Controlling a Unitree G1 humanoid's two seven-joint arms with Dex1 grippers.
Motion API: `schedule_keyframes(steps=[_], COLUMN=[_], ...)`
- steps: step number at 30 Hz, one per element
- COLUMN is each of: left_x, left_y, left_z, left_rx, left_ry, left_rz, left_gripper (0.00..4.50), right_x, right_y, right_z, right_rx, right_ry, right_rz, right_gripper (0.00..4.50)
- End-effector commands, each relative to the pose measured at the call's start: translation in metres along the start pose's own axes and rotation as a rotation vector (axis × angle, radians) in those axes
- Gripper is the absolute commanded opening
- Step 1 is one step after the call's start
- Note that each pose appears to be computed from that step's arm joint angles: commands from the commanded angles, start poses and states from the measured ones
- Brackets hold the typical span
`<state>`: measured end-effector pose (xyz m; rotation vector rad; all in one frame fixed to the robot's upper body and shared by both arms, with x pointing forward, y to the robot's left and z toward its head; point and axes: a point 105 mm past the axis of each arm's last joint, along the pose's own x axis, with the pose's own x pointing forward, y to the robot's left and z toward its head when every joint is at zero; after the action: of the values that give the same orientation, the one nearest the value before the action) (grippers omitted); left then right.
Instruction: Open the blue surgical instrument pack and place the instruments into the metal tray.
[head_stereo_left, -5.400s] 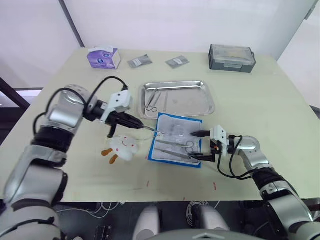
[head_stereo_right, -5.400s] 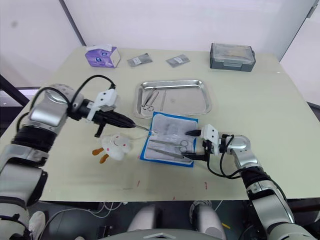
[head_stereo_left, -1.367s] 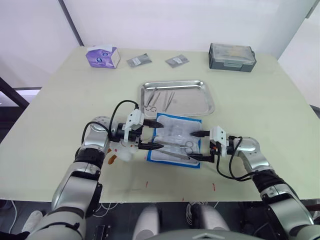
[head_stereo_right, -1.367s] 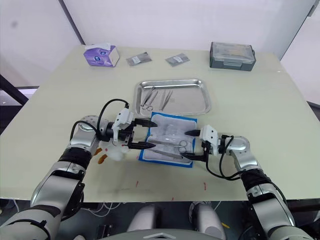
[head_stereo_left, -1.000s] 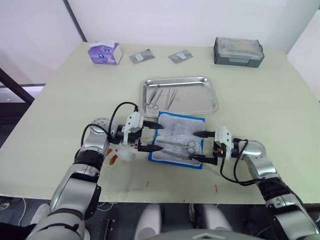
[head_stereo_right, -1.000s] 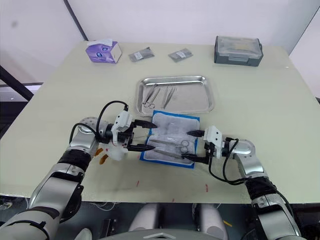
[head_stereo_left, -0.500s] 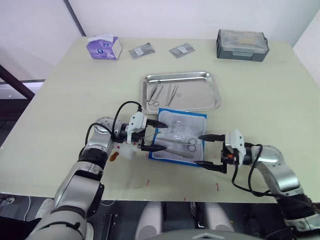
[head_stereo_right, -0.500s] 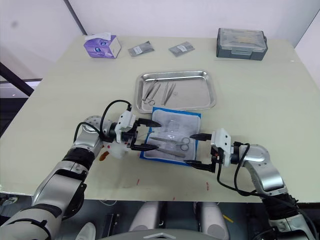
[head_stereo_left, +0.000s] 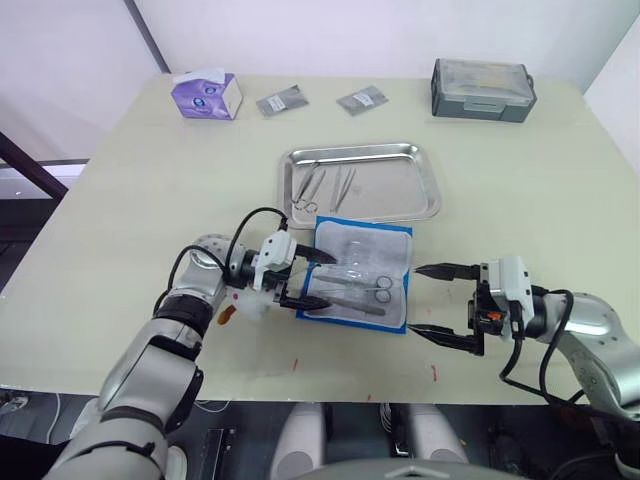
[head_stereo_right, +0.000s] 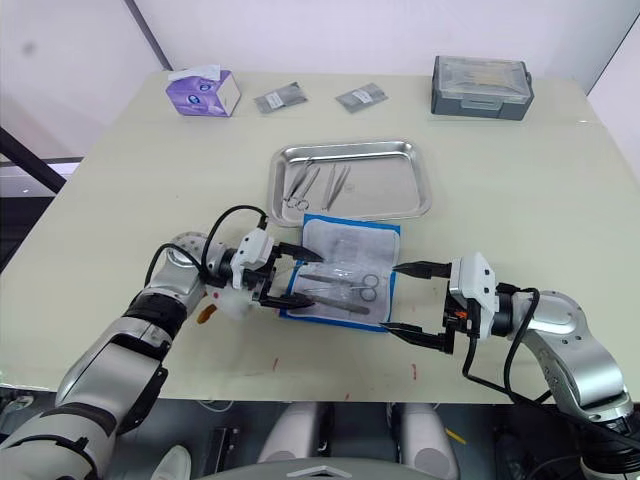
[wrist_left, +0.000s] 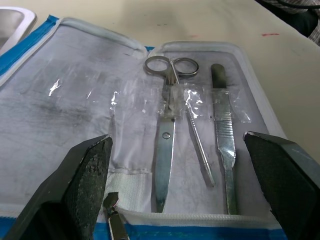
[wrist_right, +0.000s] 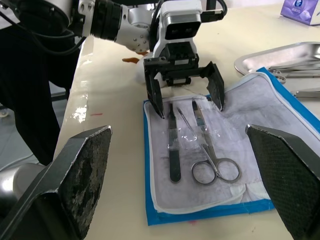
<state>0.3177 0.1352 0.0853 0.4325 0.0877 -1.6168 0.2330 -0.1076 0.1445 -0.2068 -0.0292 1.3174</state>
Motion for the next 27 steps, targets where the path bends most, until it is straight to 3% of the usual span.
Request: schedule_keyframes(steps=[1, 10, 21, 27], left_x=[0.015, 0.02, 0.023, 0.023], left_y=[-0.034, -0.053, -0.056, -0.055], left_z=[-0.031, -0.063, -0.068, -0.067], left_rx=[-0.106, -0.184, -0.203, -0.2], left_ry=[0.023, 0.102, 0.1, 0.108], left_rz=[-0.117, -0.136, -0.129, -0.134], left_gripper=[4.44, 4.44, 4.44, 4.44], right_x=[0.004, 0.013, 0.028, 0.049], right_y=[0.002, -0.003, -0.028, -0.049], right_z=[0.016, 0.03, 0.006, 0.007], right_rx=[-0.055, -0.088, -0.103, -0.043], right_ry=[-0.032, -0.044, 0.206, 0.221], right_rz=[0.023, 0.01, -0.14, -0.197], right_gripper=[4.5, 4.5, 4.5, 4.5])
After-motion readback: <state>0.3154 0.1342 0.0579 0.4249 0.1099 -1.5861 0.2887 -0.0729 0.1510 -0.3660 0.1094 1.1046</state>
